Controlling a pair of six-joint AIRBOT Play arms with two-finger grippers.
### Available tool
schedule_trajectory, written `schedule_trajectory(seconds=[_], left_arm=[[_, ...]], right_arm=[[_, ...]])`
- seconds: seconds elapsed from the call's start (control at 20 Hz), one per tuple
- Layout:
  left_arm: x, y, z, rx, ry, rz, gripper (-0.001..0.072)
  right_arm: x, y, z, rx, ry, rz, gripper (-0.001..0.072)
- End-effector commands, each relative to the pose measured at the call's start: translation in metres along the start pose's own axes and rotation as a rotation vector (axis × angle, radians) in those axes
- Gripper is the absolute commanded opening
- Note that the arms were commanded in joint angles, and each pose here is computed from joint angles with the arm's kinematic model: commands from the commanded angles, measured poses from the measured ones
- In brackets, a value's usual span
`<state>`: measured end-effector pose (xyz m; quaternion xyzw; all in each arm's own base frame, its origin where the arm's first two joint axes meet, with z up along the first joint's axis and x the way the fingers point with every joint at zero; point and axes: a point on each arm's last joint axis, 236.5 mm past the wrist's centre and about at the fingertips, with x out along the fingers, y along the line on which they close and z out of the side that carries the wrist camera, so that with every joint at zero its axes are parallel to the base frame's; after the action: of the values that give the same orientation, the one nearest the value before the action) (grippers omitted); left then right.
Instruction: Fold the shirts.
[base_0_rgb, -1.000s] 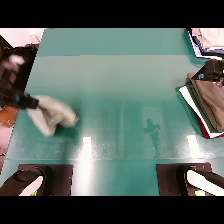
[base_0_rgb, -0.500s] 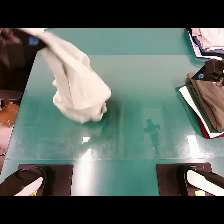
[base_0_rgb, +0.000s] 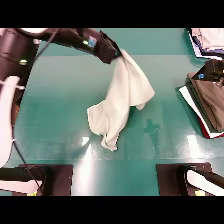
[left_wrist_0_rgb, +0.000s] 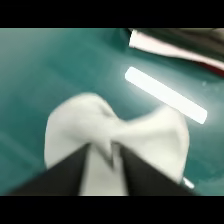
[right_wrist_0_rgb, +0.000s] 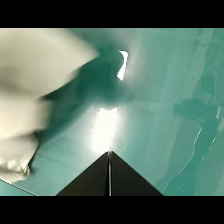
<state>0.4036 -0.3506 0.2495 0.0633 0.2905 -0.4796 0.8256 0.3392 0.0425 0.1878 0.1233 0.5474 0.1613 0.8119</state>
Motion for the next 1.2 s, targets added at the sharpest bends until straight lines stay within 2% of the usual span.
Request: schedule_trajectory(seconds=[0.0, 0.1, 0.35, 0.6, 0.7, 0.95, 1.15], left_arm=[[0.026, 0.046, -0.045, -0.09, 0.153, 0.092, 0.0658], [0.0, 0.065, -0.076, -0.134, 0.273, 0.108, 0.0529], [-0.047, 0.118, -0.184, -0.475, 0.509, 0.134, 0.0531], [-0.03, 0.11, -0.304, -0.704, 0.571, 0.129, 0.0532], [-0.013, 0.094, -0.336, -0.77, 0.564, 0.086, 0.0532], [0.02, 0.089, -0.35, -0.891, 0.407, 0.057, 0.0531], [0.037, 0.089, -0.329, -0.865, 0.309, 0.049, 0.0531]], right_arm=[[0.0, 0.0, -0.001, 0.0, 0.002, -0.001, 0.0019], [0.0, 0.0, -0.001, 0.0, 0.002, -0.001, 0.0018], [0.0, 0.0, 0.0, 0.0, 0.002, -0.001, 0.0018], [0.0, 0.0, 0.001, 0.0, -0.006, -0.002, 0.0018], [0.0, 0.0, 0.002, 0.0, -0.011, -0.002, 0.0018], [0.0, 0.0, 0.002, 0.0, -0.01, -0.002, 0.0018], [0.0, 0.0, 0.002, 0.0, -0.009, -0.001, 0.0018]])
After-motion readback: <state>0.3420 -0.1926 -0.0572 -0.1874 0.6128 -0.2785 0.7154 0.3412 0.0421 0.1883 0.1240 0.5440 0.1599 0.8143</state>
